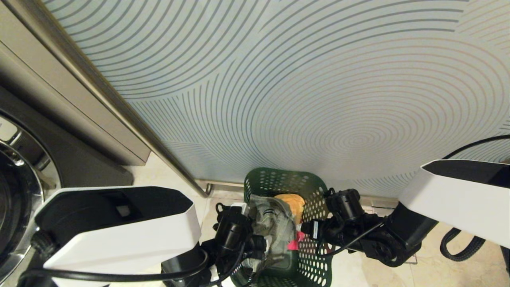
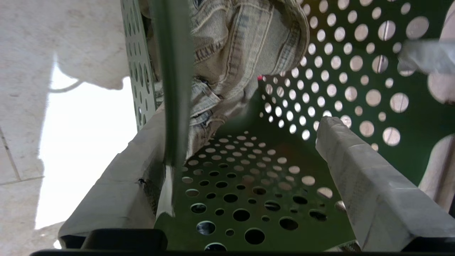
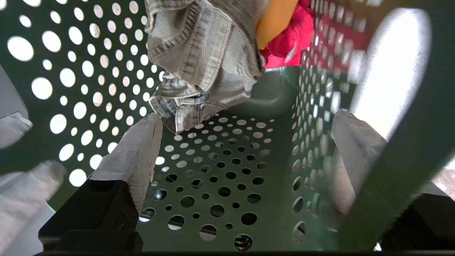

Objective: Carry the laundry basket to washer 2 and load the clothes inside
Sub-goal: Pick up the clothes basket and put it beside the washing machine

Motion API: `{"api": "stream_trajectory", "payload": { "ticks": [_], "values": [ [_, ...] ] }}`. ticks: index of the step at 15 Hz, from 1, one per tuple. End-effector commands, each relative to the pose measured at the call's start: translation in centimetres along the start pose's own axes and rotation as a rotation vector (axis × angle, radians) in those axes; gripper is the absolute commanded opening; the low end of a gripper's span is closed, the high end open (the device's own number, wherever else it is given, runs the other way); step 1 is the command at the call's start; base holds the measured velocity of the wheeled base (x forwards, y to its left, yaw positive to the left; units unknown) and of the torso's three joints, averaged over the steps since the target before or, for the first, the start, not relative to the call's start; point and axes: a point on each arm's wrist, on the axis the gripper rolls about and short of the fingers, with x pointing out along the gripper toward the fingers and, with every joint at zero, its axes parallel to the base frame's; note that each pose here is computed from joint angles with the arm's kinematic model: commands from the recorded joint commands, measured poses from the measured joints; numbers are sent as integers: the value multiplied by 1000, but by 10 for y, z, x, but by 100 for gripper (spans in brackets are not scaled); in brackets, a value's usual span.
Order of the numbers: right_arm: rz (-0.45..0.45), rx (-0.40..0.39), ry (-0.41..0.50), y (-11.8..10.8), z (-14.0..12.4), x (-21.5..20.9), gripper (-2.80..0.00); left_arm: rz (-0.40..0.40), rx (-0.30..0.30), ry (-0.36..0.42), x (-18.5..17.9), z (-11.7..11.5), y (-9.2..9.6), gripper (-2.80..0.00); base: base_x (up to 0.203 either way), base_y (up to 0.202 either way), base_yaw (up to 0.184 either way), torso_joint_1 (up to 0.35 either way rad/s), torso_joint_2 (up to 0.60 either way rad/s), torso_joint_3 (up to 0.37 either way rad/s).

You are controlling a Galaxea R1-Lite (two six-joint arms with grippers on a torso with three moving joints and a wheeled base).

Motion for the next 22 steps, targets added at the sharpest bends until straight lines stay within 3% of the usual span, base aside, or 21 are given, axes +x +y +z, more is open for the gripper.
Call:
{"api": "stream_trajectory", "payload": {
  "ticks": [1,13,19,20,22],
  "values": [
    [-3,5,2,-2,-1,2,0,-5,2,7,1,-3,-2,0,0,0,0,0,0,0],
    [-22,15,12,-5,-6,-1,0,-32,20,33,-3,-9,-16,0,0,0,0,0,0,0],
    [-25,18,6,-5,-5,0,0,-31,-1,29,0,-9,-16,0,0,0,0,0,0,0],
    [-27,18,6,-5,-5,0,-280,-31,-1,29,0,-9,-16,-280,0,0,0,0,0,0],
    [-25,18,3,-5,-5,1,-280,-32,-1,26,1,-8,-17,-280,0,0,0,0,0,0]
  ]
}}
